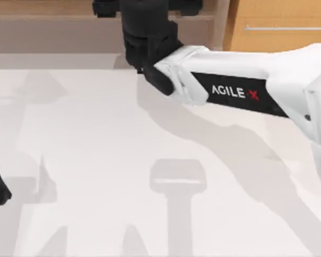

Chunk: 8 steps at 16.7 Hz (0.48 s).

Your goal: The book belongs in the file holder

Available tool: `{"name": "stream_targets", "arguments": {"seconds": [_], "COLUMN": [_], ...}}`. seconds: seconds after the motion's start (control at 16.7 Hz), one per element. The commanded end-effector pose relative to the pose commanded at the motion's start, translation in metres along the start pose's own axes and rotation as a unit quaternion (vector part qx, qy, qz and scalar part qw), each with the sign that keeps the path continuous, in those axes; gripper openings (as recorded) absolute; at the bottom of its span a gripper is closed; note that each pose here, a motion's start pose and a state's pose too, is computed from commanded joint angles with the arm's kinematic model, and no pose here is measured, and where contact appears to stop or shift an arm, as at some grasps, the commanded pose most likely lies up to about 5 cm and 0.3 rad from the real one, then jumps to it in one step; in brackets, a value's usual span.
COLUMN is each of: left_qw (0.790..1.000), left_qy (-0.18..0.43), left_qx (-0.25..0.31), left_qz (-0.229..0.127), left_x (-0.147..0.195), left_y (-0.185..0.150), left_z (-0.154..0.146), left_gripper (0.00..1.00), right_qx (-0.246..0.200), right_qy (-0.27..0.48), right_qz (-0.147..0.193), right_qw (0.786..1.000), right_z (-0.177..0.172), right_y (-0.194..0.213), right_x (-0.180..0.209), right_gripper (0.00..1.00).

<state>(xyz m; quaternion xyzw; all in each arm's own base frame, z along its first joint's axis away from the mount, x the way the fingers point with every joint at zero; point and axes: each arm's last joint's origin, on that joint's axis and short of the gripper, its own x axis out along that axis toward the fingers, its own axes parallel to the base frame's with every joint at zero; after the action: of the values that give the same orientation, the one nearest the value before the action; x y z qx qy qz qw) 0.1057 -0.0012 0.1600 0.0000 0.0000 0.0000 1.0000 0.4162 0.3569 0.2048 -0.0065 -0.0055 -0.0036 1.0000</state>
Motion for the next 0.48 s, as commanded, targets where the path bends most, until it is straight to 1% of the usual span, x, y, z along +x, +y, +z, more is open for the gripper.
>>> {"name": "stream_targets", "arguments": {"seconds": [0.3,0.48], "left_qw": [1.0,1.0], "left_qy": [0.0,0.0], "left_qx": [0.0,0.0], "left_qz": [0.0,0.0], "left_x": [0.0,0.0], "left_y": [0.0,0.0], "left_z": [0.0,0.0], "left_gripper": [1.0,1.0], "right_qx": [0.0,-0.001], "right_qy": [0.0,0.001], "right_qz": [-0.001,0.0], "right_qw": [1.0,1.0], "right_z": [0.0,-0.001], "right_y": [-0.002,0.0], "right_x": [0.002,0.011], "right_gripper": [1.0,1.0]}}
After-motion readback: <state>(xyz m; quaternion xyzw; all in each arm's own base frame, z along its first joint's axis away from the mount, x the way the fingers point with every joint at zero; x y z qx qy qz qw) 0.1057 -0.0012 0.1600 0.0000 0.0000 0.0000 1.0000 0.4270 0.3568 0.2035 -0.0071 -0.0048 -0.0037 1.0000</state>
